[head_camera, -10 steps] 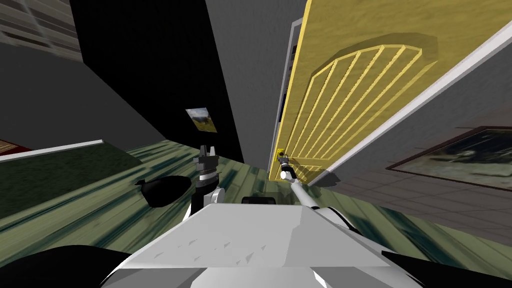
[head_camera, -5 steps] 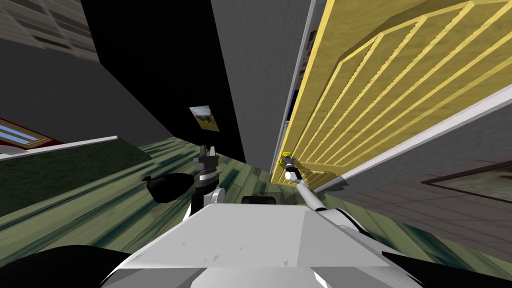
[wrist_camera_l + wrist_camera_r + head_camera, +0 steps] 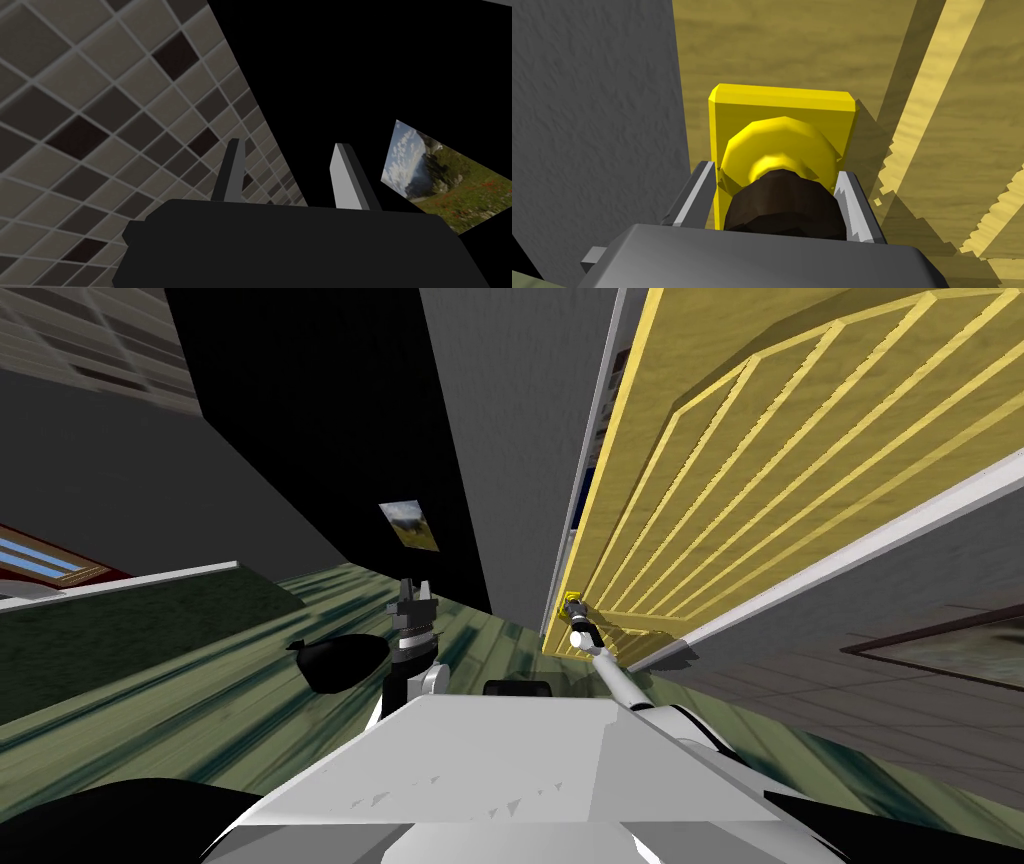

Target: Pull the door open

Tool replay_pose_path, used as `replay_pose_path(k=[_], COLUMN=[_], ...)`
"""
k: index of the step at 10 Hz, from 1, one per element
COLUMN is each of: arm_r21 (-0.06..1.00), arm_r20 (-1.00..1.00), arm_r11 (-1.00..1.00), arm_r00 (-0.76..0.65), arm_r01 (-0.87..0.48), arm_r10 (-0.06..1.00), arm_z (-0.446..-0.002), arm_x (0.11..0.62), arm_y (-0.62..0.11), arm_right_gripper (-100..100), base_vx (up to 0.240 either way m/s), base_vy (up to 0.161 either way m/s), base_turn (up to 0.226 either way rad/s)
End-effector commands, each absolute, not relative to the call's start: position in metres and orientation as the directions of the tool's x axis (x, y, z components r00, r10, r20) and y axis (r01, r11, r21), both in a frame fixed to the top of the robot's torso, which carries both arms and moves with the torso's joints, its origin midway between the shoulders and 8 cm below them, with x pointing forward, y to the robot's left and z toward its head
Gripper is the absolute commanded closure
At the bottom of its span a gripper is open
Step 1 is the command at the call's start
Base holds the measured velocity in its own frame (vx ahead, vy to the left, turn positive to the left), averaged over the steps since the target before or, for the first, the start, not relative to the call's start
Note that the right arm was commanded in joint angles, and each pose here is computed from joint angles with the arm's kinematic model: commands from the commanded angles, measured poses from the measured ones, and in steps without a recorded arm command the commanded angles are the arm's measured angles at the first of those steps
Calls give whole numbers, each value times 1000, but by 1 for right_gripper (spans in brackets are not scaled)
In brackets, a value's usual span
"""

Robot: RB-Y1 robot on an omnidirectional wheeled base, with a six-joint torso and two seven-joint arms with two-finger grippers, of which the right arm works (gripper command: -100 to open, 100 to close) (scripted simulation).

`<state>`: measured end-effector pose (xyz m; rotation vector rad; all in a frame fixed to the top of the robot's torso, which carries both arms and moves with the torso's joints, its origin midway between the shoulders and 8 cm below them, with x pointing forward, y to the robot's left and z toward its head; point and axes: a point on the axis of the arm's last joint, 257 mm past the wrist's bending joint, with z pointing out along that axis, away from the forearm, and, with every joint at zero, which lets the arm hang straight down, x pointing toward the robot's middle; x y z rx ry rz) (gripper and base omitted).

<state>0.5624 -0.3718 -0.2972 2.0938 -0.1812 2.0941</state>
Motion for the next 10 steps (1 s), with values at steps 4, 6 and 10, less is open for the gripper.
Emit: replay_pose_path(k=[4,6,10], arm_r21=[27,21,7], arm_r20=[1000,1000,1000], arm_r11=[-984,-987,-993], arm_r00=[-3,-5,-3], arm_r01=[-177,-158,-118], arm_r10=[28,22,7], arm_z=[-295,-295,-295], arm_x=[559,556,550], arm_y=[-373,-373,-373], arm_right_gripper=[100,100,100], base_vx=[-156,-239,-216], base_vy=[-73,-91,-106], base_turn=[148,166,194])
